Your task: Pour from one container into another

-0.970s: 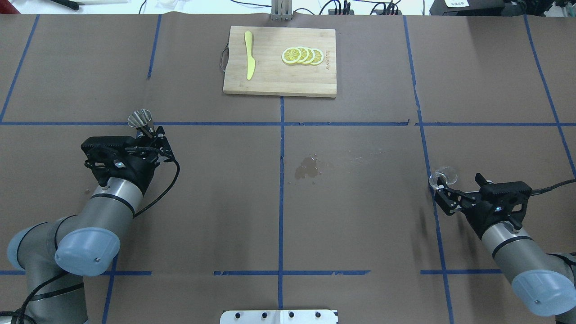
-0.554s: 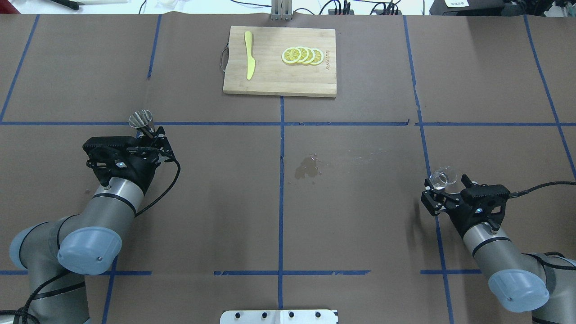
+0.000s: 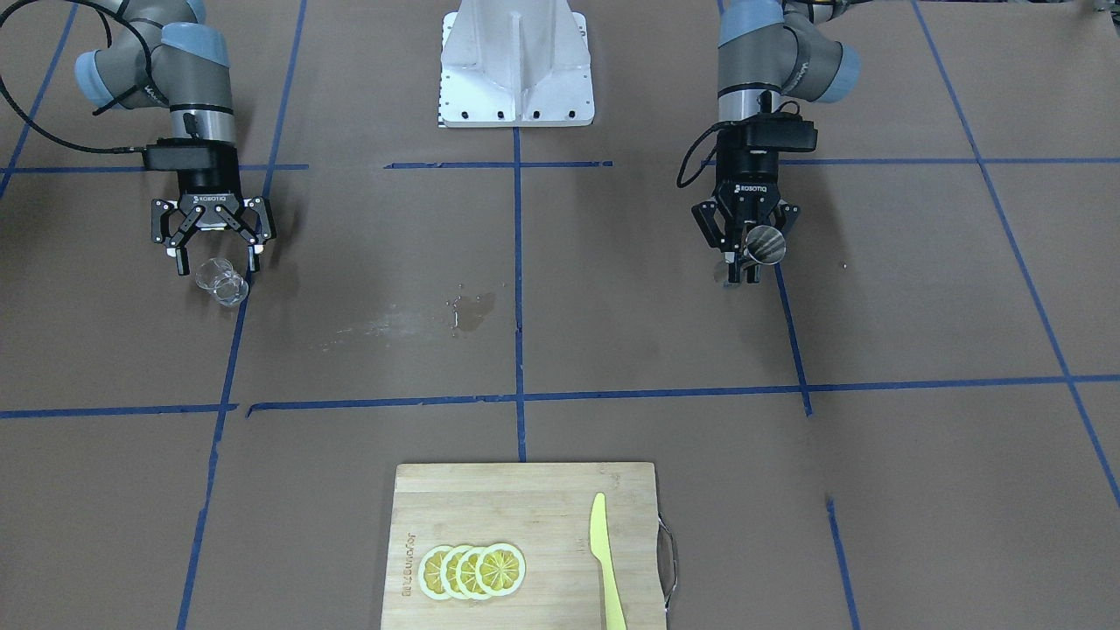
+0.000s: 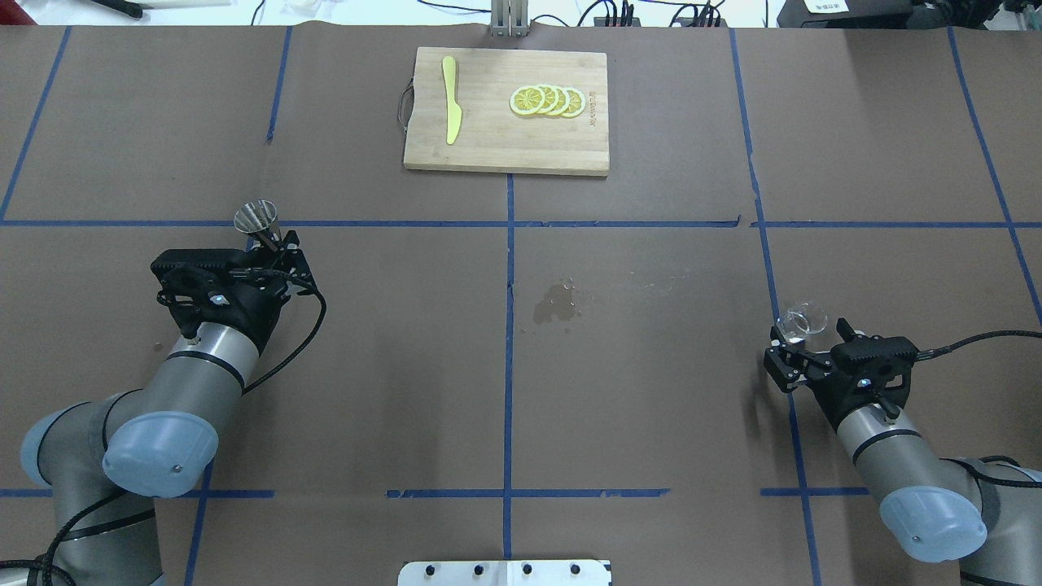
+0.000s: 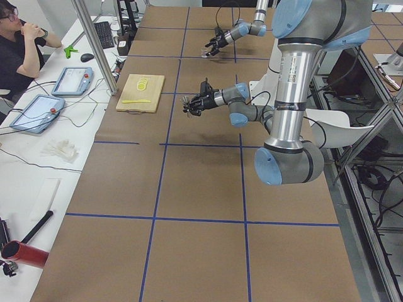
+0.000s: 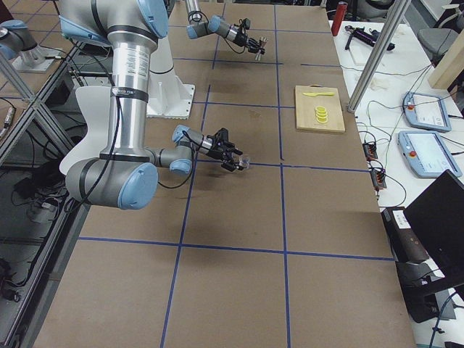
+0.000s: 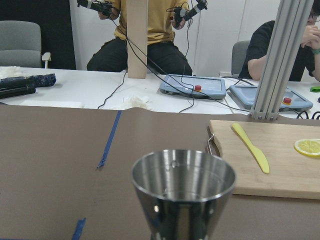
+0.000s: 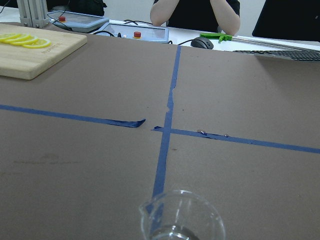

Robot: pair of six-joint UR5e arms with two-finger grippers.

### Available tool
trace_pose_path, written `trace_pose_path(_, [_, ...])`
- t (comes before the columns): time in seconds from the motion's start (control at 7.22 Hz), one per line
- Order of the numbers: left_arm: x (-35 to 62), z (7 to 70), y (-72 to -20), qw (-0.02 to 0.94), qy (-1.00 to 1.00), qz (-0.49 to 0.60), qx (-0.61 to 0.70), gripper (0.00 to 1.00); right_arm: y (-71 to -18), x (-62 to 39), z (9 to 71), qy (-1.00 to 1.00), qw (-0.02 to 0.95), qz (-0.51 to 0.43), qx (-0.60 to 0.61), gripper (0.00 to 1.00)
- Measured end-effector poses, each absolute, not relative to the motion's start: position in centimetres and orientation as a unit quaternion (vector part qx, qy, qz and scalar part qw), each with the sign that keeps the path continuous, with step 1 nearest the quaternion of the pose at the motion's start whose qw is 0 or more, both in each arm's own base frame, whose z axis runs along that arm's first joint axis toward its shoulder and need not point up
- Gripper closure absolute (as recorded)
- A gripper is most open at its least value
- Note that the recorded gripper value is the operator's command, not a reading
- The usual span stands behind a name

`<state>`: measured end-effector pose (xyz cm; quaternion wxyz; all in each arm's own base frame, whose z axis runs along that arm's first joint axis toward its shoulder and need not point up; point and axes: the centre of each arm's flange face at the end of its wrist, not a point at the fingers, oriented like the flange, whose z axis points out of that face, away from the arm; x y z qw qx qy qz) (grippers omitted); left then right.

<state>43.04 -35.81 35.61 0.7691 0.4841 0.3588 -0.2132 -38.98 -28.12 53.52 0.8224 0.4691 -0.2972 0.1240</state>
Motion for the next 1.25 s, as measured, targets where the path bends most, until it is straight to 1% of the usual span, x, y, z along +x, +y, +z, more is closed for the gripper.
trace_pose_path(0.42, [43.2, 36.1, -35.8, 0.77, 0.356, -0.209, 0.486, 1.0, -28.3, -39.2, 53.7, -0.294, 0.823, 0.123, 0.47, 0.01])
trace_pose_path(0.83, [43.2, 36.1, -35.9, 0.77, 0.356, -0.209, 0.486, 1.0, -29.7, -40.5, 52.8, -0.29, 0.819, 0.125, 0.479, 0.02])
trace_pose_path(1.25, [43.5, 35.9, -35.9, 0.77, 0.357, -0.209, 0.486, 1.0, -30.3, -40.4, 53.5, -0.283, 0.821, 0.127, 0.48, 0.07])
